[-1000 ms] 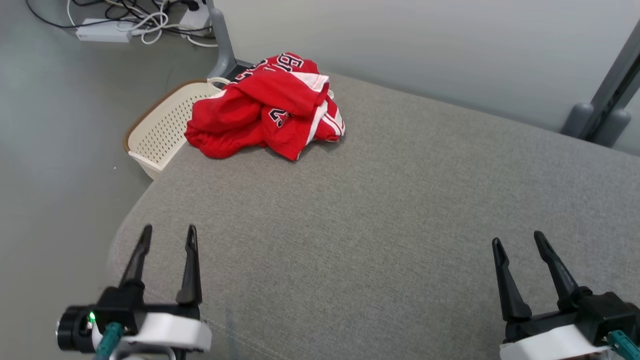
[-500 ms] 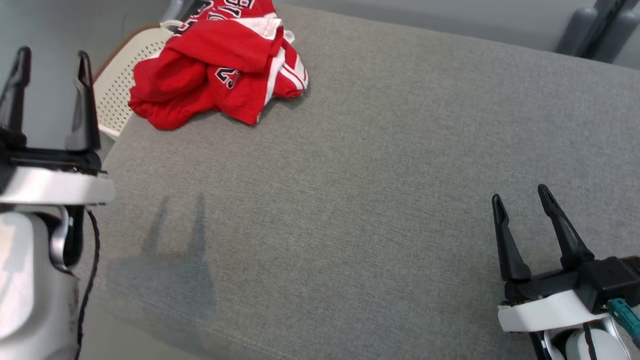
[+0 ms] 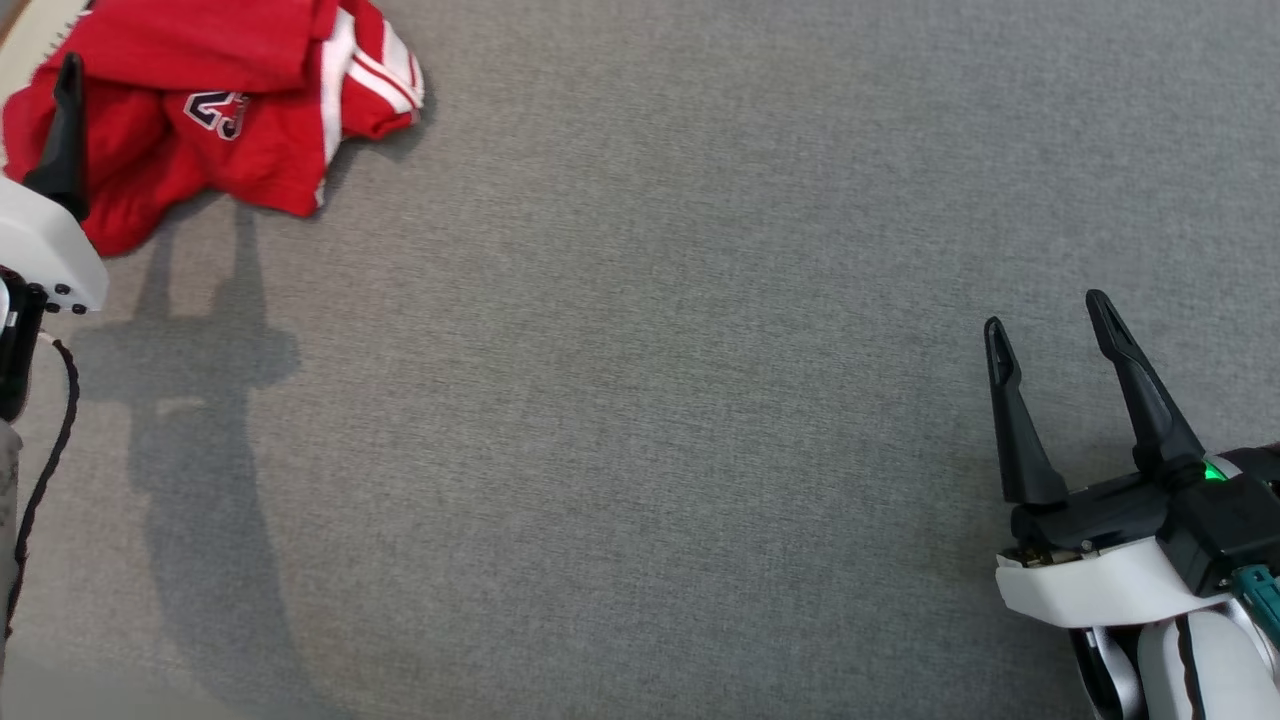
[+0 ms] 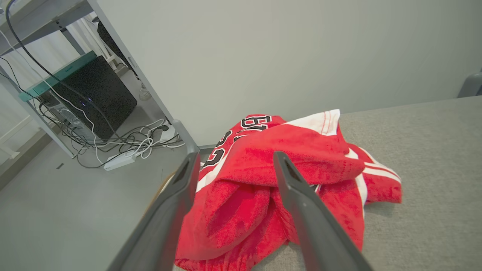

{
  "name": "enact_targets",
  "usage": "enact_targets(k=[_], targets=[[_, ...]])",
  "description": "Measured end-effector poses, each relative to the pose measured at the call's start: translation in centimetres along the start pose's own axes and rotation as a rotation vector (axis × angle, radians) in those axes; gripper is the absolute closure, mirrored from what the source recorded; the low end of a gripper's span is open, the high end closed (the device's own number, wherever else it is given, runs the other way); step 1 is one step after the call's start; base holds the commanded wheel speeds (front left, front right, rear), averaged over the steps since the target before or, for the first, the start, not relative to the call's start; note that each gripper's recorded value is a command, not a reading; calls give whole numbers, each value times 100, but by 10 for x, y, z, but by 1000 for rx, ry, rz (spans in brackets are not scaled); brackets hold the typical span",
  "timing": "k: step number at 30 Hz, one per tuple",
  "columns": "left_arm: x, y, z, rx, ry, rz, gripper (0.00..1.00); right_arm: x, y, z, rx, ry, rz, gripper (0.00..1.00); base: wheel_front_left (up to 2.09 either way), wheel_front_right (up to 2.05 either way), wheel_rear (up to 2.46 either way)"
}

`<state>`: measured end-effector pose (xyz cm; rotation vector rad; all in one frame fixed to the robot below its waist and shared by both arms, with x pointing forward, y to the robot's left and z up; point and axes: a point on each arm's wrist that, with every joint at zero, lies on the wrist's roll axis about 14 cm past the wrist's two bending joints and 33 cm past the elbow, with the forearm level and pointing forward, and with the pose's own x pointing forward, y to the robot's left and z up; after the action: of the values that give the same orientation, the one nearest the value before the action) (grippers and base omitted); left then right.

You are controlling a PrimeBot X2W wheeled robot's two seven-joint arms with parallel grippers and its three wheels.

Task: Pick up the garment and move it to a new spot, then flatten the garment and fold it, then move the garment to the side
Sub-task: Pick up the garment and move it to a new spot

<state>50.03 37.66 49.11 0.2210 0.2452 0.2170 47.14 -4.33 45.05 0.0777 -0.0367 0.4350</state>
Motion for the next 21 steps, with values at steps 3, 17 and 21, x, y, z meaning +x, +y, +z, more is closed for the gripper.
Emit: enact_targets(k=[3,17,21], targets=[[16,-8,-21,10,85,-22,0,-2,-8,-2,-15,0,-19,0,0,0,0],[52,-5,-59,29,295,-24,0,-9,-24,-5,-40,0,-54,0,0,0,0],[51,-3,-61,30,329,-32,0,-9,-24,-6,-37,3,-54,0,0,0,0]])
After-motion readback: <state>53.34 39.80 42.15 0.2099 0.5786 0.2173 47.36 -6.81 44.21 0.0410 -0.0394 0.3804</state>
